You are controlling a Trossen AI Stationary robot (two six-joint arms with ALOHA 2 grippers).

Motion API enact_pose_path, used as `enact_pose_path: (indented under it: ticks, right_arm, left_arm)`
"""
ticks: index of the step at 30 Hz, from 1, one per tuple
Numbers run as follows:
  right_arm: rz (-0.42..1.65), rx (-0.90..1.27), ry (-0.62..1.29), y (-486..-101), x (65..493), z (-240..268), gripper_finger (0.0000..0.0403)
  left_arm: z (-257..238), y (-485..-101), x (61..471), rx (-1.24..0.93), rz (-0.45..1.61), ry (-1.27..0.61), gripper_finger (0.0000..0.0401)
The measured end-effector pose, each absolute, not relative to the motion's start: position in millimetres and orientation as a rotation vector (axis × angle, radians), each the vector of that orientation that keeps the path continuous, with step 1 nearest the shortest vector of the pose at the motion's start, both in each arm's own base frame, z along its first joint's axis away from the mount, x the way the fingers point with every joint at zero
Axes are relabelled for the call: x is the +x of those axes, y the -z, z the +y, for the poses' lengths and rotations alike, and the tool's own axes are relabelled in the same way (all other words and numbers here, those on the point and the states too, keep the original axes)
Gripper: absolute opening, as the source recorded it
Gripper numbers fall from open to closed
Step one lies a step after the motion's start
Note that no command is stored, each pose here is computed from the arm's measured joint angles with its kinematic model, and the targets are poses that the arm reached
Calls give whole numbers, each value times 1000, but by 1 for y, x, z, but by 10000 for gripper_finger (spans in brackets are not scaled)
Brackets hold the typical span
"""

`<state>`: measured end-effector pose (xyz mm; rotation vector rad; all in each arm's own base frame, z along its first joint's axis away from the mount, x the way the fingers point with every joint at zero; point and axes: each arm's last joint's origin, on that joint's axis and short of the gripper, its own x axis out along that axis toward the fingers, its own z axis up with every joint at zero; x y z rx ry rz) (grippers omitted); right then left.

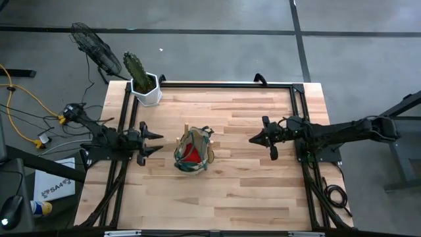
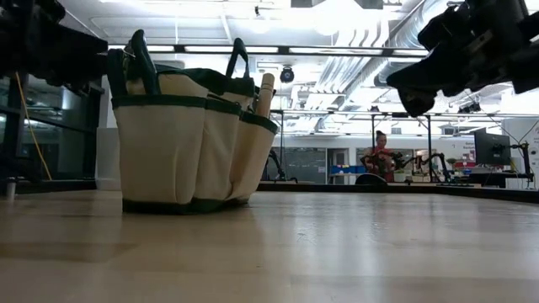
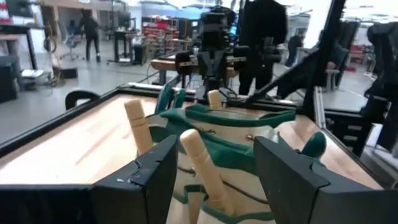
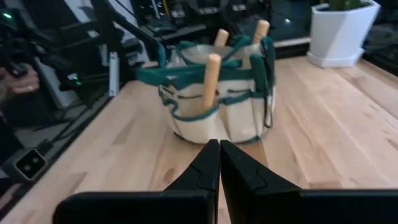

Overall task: Pick & Place Garden tools in Gardening bag
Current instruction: Return to Home Position

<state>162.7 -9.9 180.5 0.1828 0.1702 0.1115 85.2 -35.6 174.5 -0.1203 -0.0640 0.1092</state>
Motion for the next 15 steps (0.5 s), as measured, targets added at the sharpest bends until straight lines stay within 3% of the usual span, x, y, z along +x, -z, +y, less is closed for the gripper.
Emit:
enact_pose_path:
  ticks: [7, 15]
  right_arm:
    - [170, 197, -167, -171, 177, -17, 4]
    - [138, 184, -173, -159, 193, -18, 4]
  left_arm:
    - [-24, -176, 94, -109, -84, -24, 202]
    - [-7, -172, 99, -81, -45, 53, 150]
